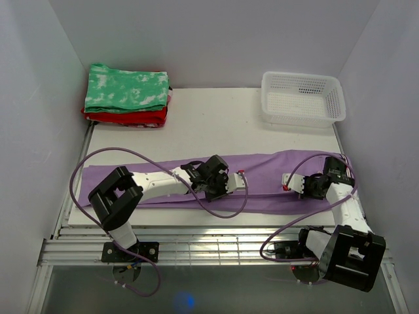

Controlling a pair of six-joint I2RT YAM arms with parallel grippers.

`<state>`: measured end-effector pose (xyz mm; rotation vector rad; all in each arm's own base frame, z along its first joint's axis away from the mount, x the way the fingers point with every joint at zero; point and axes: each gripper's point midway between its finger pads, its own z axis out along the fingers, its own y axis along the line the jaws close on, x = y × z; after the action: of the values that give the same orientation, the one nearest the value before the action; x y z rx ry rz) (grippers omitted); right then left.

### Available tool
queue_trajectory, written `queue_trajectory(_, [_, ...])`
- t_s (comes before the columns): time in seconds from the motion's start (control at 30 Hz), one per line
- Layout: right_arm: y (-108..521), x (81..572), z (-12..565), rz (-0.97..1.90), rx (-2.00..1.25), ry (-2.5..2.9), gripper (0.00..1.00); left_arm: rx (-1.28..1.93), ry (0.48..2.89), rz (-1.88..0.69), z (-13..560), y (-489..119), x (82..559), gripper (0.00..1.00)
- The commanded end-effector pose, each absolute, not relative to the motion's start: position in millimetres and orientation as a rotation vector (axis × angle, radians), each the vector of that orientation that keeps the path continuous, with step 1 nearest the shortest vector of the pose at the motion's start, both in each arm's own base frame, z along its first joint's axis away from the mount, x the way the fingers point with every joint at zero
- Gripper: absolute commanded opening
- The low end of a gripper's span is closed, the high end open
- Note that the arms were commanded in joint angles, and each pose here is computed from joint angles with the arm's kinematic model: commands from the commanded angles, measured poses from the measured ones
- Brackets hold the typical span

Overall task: Fold and stack the trousers
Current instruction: Fold the trousers

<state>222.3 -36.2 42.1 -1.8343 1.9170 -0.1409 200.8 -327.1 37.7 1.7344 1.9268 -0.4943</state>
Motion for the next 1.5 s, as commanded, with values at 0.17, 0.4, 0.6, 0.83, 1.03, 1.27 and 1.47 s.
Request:
queue_trajectory(0.17, [-38, 262, 123, -0.227, -1.773, 1.826, 0.08, 1.729, 1.833, -0.571, 102, -328, 189, 0.0])
queue_trajectory(0.4, [-37, 226, 128, -0.234, -1.953, 1.78, 0.08, 1.834, 1.758, -0.72, 128, -317, 156, 0.0])
queue_trajectory(0.6, [-43, 187, 59, -0.193, -2.106, 1.81, 0.08, 1.994, 1.85, -0.797, 73, -292, 125, 0.0])
queue_trajectory(0.83, [-49, 178, 18, -0.155, -2.152, 1.866, 0.08, 2.085, 1.975, -0.794, 20, -277, 120, 0.0])
queue_trajectory(1.03, [-56, 180, 4, -0.146, -2.147, 1.927, 0.08, 2.131, 2.111, -0.683, -6, -267, 137, 0.0])
queue_trajectory(1.27, [-54, 203, 3, -0.133, -2.04, 1.983, 0.08, 2.058, 2.228, -0.509, -27, -235, 201, 0.0])
queue_trajectory(1.47, [-50, 224, 53, -0.131, -1.924, 1.972, 0.49, 2.022, 2.137, -0.525, 0, -230, 213, 0.0])
